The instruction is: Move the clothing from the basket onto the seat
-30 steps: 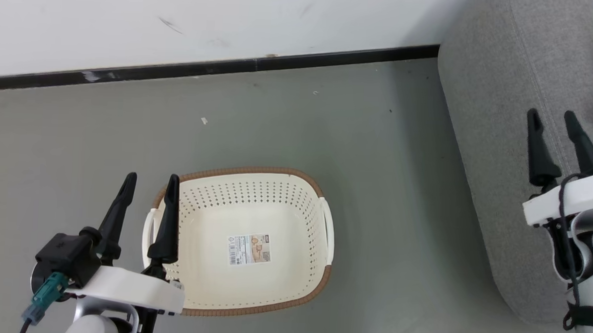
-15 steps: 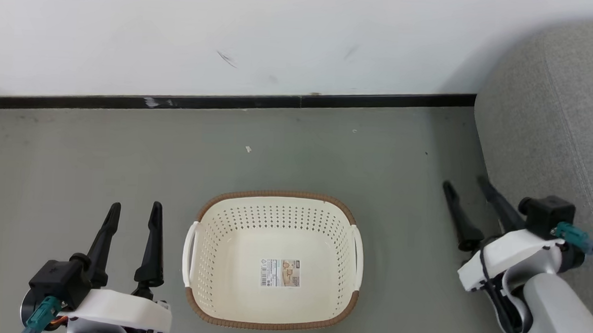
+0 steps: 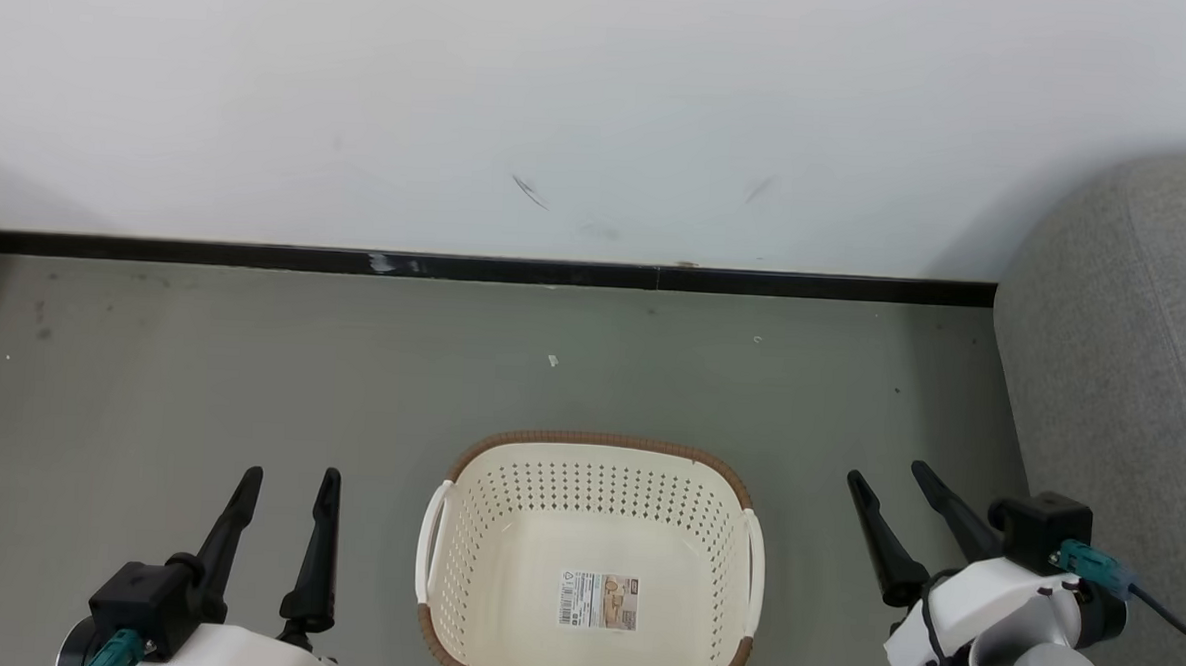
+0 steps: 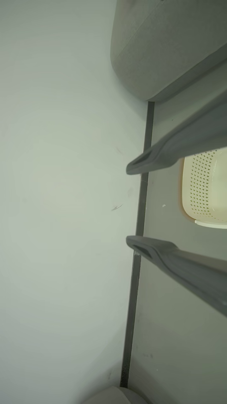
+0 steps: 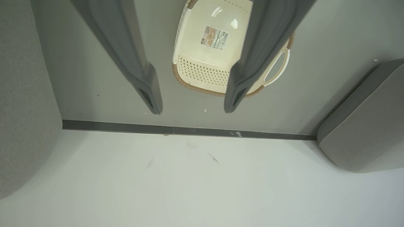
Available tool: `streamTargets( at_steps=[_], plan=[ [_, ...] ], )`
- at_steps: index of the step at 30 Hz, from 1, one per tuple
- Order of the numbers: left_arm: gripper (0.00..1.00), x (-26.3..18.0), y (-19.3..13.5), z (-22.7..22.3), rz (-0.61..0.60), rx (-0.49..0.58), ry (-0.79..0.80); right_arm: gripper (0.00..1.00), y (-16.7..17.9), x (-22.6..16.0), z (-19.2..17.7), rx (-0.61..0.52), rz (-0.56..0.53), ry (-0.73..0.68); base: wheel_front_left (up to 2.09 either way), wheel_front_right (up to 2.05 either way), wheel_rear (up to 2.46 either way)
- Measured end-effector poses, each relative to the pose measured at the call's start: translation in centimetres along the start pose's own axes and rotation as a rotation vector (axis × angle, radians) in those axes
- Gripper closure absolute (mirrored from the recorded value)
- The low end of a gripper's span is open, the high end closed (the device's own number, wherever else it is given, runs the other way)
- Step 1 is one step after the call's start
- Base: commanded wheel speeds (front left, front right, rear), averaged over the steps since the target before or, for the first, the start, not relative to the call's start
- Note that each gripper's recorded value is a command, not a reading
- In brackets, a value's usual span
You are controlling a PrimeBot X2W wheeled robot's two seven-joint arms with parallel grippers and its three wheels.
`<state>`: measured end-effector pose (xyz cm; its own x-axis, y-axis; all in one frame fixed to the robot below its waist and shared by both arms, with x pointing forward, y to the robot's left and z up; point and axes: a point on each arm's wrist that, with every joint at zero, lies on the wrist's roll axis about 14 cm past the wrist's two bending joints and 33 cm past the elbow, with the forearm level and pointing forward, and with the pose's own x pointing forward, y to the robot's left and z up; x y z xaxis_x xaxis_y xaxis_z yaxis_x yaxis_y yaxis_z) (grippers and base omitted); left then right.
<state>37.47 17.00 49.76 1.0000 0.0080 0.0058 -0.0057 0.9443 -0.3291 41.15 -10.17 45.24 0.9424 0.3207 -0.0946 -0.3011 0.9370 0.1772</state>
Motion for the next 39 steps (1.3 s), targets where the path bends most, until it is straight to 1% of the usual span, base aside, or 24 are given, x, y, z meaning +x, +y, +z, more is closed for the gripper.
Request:
streamTargets(
  at_steps=[9,16,29,33,34,39],
  plan=[
    [0.00,-1.8,0.8,0.0,0.006,0.016,0.005,0.00,0.6,-1.6,0.4,0.028,-0.015,-0.023,0.00,0.00,0.00],
    [0.00,-3.2,1.4,-0.6,0.020,0.025,0.027,0.00,1.3,-3.1,-0.1,0.039,-0.020,-0.020,0.00,0.00,0.00],
    [0.00,-2.8,0.5,-0.7,-0.019,0.025,0.029,0.00,1.1,-4.5,0.0,0.037,-0.043,-0.032,0.00,0.00,0.00],
    [0.00,-2.8,0.2,-0.7,-0.035,0.022,0.030,0.00,1.0,-4.5,0.5,0.035,-0.047,-0.050,0.00,0.00,0.00],
    [1.00,-2.8,-0.1,-0.8,-0.048,0.020,0.033,1.00,1.0,-4.5,0.6,0.034,-0.047,-0.052,0.00,0.00,0.00],
    [1.00,-3.7,-0.5,-3.3,-0.032,-0.010,0.101,1.00,1.3,-5.4,-1.8,0.057,-0.058,0.019,0.00,0.00,0.00]
  ],
)
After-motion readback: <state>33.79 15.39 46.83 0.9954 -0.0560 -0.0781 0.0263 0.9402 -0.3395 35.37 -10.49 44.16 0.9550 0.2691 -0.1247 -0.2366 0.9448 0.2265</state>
